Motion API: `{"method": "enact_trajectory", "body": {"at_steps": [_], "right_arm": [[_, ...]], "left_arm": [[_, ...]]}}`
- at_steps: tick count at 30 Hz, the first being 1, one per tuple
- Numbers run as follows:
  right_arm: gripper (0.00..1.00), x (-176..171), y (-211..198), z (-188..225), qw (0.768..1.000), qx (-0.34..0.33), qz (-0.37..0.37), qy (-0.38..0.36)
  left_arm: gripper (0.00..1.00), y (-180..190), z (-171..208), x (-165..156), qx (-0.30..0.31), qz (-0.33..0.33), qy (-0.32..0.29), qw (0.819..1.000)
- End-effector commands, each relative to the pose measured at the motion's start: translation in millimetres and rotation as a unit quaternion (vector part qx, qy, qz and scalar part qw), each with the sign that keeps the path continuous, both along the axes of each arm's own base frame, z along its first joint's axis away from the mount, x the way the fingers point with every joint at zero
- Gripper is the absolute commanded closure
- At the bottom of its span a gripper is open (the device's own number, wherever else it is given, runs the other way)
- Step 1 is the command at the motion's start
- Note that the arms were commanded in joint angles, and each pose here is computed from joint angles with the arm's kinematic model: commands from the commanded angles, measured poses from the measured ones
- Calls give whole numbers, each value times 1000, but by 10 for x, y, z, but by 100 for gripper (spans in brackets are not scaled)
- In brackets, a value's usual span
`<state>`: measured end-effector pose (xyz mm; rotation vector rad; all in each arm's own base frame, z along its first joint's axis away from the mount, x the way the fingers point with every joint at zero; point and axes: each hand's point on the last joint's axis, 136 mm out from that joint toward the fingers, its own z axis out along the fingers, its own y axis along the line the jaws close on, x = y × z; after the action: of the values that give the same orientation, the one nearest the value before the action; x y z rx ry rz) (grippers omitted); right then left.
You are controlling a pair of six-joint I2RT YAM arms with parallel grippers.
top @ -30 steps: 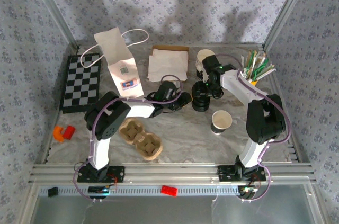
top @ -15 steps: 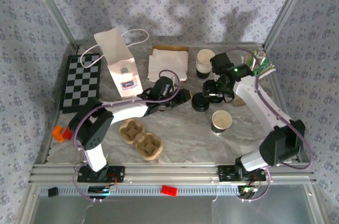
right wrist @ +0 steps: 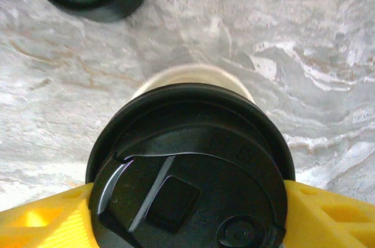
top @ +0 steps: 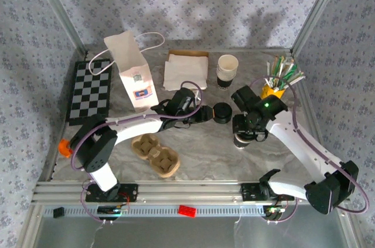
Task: Pack the takeout coffee
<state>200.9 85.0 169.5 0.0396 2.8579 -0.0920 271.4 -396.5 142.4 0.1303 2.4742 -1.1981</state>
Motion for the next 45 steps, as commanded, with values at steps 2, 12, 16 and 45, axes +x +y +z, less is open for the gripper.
{"method": "enact_trajectory", "body": {"at_steps": [2,12,16,45], "right_arm": [[26,-35,-24,-136,1000,1,-23,1],[26,52,-20,-244,1000,1,-16,-8],[26,72,-17,-274,1000,3,-16,-12],[10,75,-13,-146,998,53,-23,-18]], "left_arm": [[55,-39,240,-15,-6,-10,-28,1000],[52,-18,268,-38,3,-10,-36,999],[51,-5,275,-29,8,-9,-41,999],[47,-112,488,-74,-4,-26,-45,999]]}}
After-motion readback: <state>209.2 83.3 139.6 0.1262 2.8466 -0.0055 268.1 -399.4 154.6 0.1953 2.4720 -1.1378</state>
